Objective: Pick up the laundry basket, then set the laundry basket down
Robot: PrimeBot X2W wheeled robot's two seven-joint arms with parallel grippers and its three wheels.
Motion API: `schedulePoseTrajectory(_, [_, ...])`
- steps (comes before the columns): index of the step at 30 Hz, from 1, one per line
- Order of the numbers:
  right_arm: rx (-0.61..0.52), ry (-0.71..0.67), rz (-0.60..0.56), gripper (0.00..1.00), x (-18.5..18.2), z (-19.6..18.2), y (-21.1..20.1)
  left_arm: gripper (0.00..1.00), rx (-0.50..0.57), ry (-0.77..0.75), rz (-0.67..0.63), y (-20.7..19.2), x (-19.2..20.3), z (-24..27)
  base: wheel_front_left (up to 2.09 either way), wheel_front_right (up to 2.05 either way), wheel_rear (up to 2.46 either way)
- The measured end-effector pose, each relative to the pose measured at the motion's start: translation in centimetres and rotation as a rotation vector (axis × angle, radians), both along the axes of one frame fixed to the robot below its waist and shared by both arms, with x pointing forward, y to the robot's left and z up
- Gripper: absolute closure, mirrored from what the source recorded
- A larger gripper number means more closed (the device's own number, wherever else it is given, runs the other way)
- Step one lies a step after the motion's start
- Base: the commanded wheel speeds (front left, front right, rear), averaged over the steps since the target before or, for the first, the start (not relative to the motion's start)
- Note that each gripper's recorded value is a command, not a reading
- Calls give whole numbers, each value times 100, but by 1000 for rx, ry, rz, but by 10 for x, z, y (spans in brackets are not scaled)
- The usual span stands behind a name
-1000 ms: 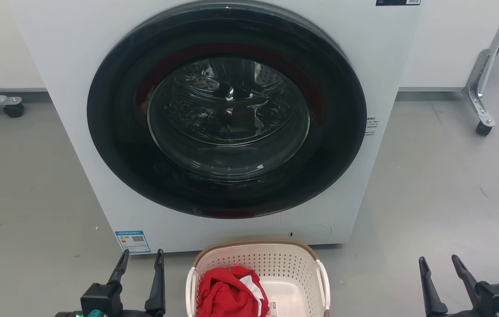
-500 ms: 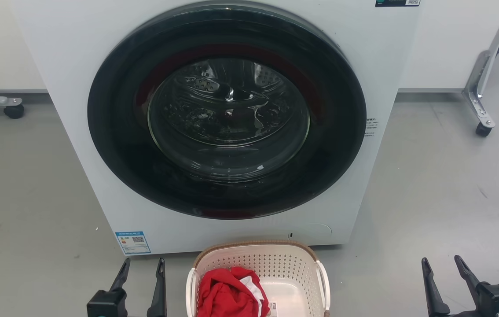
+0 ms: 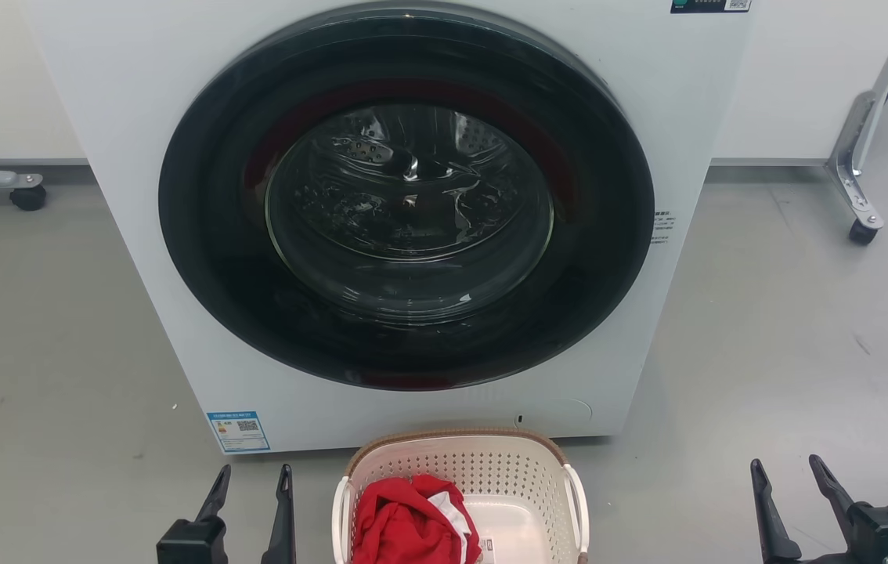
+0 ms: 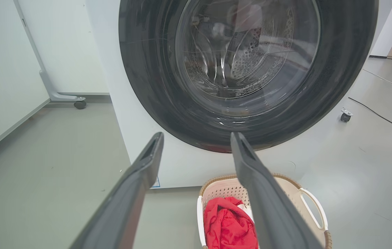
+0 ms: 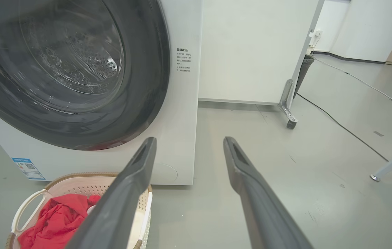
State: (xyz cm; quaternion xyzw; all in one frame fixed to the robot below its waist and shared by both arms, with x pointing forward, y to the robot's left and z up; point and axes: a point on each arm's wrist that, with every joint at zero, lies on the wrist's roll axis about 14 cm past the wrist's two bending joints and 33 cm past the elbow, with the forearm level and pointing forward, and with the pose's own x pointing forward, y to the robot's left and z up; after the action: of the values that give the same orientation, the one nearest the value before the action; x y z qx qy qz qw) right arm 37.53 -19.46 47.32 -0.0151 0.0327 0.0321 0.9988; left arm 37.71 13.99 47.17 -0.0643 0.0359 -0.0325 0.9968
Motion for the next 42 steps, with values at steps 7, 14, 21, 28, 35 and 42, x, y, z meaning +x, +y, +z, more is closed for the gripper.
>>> schedulePoseTrajectory(7, [-1, 3, 6, 0, 0, -1, 1, 0, 4, 3, 3, 1, 0, -1, 0, 0, 0])
schedulePoseTrajectory(14, [-1, 10, 6, 0, 1, -4, 2, 0, 10, 11, 3, 1, 0, -4, 0, 0, 0])
schedulePoseTrajectory(21, [3, 30, 9, 0, 5, -11, 3, 0, -1, 37, -1, -3, 2, -13, 0, 0, 0])
schedulePoseTrajectory(28, [6, 60, 21, 0, 13, -23, 10, 0, 6, 68, -13, -7, 10, -26, 0, 0, 0])
schedulePoseTrajectory(35, [11, 71, 24, 0, 36, -30, 10, 0, 0, 70, -20, -10, 35, -30, 0, 0, 0])
schedulePoseTrajectory(42, [11, 102, 29, 0, 56, -47, 12, 0, -3, 106, -19, -10, 54, -48, 0, 0, 0])
